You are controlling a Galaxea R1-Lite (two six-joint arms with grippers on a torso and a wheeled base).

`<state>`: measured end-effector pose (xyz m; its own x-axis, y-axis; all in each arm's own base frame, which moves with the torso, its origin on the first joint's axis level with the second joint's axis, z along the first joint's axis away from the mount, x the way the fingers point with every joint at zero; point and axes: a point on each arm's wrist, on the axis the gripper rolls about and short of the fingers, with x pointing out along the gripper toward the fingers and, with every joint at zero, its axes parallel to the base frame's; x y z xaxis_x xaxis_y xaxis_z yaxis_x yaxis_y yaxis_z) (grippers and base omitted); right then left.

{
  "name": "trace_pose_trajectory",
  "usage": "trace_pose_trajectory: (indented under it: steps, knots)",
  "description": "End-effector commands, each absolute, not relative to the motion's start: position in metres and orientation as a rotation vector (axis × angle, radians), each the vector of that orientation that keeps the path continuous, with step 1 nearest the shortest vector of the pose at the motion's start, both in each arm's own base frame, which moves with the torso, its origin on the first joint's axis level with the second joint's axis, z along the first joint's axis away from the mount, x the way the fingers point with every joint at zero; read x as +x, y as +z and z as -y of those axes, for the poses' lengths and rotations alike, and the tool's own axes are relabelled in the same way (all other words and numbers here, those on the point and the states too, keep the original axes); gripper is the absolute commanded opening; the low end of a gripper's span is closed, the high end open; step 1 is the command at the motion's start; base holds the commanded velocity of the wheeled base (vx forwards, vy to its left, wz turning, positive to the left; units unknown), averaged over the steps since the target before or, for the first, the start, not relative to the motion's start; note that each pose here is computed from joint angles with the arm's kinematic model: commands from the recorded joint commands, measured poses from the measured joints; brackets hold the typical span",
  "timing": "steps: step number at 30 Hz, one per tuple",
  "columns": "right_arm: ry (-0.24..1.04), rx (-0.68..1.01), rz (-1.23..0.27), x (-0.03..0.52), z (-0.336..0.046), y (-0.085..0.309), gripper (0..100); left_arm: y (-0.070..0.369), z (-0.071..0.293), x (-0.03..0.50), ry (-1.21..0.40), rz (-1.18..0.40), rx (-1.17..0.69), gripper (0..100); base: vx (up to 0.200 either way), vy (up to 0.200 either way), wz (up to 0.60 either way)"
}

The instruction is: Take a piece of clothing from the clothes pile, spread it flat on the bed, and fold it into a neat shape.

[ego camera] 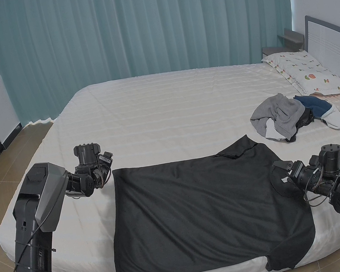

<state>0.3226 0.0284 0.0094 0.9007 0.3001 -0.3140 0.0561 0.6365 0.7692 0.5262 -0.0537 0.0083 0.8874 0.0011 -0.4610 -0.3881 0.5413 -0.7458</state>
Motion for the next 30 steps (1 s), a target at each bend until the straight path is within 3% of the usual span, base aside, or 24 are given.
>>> trace_pose_trajectory:
  steps: [1, 7, 15, 20, 30]
  knots:
    - [0.171, 0.838, -0.44, 0.388, -0.088, 0.038, 100, 0.04, 0.056, 0.51, 0.195, -0.466, -1.062, 100, 0.0, 0.0, 0.0]
    - [0.134, 0.803, -0.493, 0.437, -0.126, 0.006, 100, 0.039, 0.056, 0.508, 0.183, -0.486, -1.084, 100, 0.0, 0.0, 0.0]
    - [0.116, 0.806, -0.495, 0.484, -0.14, 0.006, 100, 0.036, 0.056, 0.507, 0.187, -0.494, -1.082, 100, 0.0, 0.0, 0.0]
    - [-0.017, 0.8, -0.401, 0.517, -0.114, -0.013, 100, 0.03, 0.057, 0.504, 0.193, -0.514, -1.072, 100, 0.0, 0.0, 0.0]
    - [-0.118, 0.737, -0.359, 0.532, -0.048, -0.012, 100, 0.022, 0.058, 0.505, 0.162, -0.549, -1.054, 100, 0.0, 0.0, 0.0]
